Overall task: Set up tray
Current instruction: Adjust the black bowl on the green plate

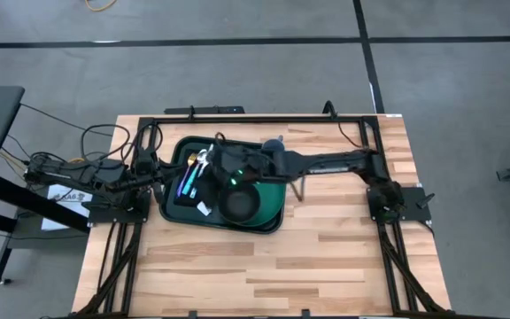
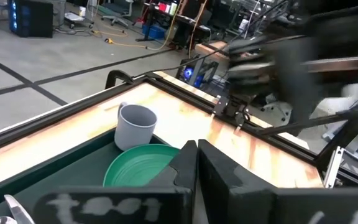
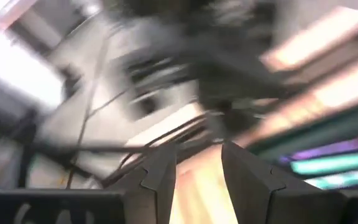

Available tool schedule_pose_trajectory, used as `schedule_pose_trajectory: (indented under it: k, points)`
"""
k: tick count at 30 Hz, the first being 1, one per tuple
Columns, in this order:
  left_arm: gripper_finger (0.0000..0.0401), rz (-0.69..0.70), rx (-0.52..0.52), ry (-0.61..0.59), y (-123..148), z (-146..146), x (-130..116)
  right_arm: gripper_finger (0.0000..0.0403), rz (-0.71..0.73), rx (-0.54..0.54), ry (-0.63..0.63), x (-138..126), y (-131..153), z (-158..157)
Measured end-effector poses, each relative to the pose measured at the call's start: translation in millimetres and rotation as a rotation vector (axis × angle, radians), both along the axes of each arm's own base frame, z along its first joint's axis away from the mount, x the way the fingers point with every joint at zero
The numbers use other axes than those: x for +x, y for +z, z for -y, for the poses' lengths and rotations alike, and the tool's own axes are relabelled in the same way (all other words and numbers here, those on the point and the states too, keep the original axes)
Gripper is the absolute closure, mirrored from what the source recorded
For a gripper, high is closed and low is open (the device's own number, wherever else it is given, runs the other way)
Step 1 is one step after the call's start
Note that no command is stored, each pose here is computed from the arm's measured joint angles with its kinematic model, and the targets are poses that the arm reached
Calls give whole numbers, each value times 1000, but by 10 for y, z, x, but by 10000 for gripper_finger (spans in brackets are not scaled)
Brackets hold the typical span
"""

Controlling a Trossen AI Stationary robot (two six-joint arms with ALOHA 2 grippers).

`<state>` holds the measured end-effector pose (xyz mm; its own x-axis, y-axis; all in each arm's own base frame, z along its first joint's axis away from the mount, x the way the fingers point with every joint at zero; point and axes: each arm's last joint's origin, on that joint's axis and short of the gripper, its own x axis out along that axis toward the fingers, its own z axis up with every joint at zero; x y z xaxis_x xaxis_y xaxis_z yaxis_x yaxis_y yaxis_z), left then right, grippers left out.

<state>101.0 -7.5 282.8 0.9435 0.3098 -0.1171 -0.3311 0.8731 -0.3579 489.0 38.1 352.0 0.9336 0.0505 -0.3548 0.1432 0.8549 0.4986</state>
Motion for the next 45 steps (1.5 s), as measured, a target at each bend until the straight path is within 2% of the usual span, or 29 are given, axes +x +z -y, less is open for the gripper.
schedule_pose_trajectory:
  k: [3, 6, 11, 14, 18, 27, 31, 37, 45]
  points:
    - [401, 6, -16, 2, 1, 0, -1, 281, 55, -107, 170, -130, 188, -251]
    - [401, 9, -25, 4, 0, 0, 0, 281, 82, -145, 285, -265, 280, -397]
    - [401, 27, -84, -9, 0, 5, 1, 281, 66, -168, 329, -543, 268, -447]
    - [401, 12, -128, -94, -18, 33, 18, 281, 80, -165, 343, -750, 231, -478]
    - [401, -83, -212, -191, -111, 85, 101, 281, 133, -136, 341, -1039, 178, -503]
    - [401, -348, -322, -256, -412, 211, 488, 281, 222, -95, 228, -1684, -118, -476]
    - [401, -453, -383, -313, -563, 277, 660, 281, 223, -55, 171, -1886, -291, -453]
    - [401, -542, -413, -377, -819, 375, 981, 281, 215, -33, 133, -2075, -386, -481]
    - [401, -609, -410, -360, -1182, 433, 1285, 281, 180, -20, 127, -2233, -393, -490]
